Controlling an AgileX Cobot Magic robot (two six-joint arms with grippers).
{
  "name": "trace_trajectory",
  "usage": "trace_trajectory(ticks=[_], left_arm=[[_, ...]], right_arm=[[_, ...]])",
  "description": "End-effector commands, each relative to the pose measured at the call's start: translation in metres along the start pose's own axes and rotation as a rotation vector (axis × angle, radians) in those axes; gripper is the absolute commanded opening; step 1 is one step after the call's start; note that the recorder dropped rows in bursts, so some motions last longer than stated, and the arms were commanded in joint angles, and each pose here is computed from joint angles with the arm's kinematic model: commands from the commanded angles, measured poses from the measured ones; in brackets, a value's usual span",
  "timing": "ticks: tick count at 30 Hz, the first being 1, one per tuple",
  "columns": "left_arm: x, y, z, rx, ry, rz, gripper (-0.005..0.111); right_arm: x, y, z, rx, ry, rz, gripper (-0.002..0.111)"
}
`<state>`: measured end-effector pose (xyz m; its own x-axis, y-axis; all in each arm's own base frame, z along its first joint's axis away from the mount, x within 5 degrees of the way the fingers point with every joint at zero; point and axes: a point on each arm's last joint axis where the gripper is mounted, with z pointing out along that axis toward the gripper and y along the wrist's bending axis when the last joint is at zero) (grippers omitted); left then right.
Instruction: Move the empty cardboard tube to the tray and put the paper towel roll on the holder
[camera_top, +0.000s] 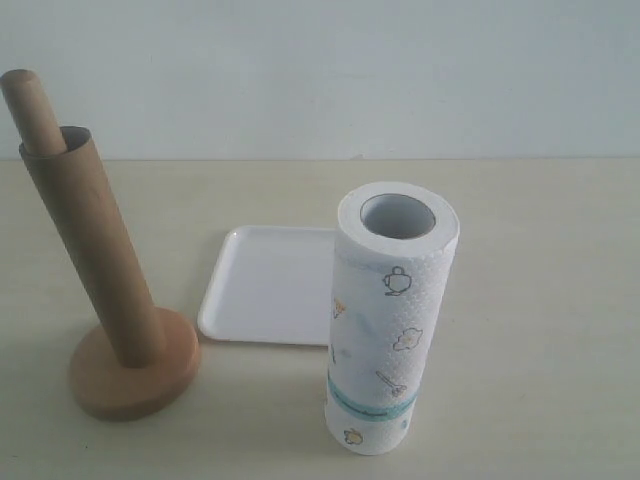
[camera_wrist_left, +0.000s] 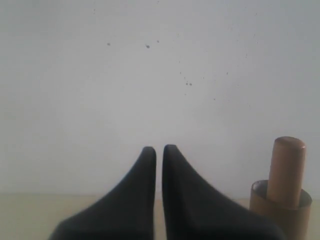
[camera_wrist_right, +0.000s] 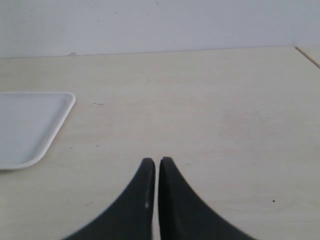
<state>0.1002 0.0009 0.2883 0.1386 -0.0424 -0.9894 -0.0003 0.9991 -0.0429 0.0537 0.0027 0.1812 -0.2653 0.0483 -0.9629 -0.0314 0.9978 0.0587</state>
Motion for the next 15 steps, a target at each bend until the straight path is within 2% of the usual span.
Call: trace_trajectory(ticks=[1, 3, 5, 9, 10, 11, 15], left_arm=[[0.008, 0.000, 0.005, -0.007, 0.093, -0.081, 0.004], [0.013, -0.005, 0.007, 0.042, 0.146, -0.046, 0.004], [0.017, -0.014, 0.010, 0.134, 0.173, -0.003, 0.004], [0.033, -0.039, 0.020, 0.342, 0.273, 0.036, 0.004], [0.041, -0.048, 0.023, 0.425, 0.304, 0.086, 0.004], [0.048, -0.053, 0.026, 0.463, 0.341, 0.116, 0.004], [0.075, -0.062, 0.040, 0.513, 0.483, 0.123, 0.007]], right_arm=[[-0.002, 0.000, -0.001, 0.002, -0.019, -0.004, 0.003], [-0.002, 0.000, -0.001, 0.002, -0.019, -0.004, 0.003], [-0.002, 0.000, -0.001, 0.002, -0.019, -0.004, 0.003], [-0.002, 0.000, -0.001, 0.002, -0.019, -0.004, 0.003], [-0.002, 0.000, -0.001, 0.002, -0.019, -0.004, 0.003], [-0.002, 0.000, -0.001, 0.002, -0.019, -0.004, 0.003], [-0.002, 0.000, -0.001, 0.002, -0.019, -0.004, 0.003]])
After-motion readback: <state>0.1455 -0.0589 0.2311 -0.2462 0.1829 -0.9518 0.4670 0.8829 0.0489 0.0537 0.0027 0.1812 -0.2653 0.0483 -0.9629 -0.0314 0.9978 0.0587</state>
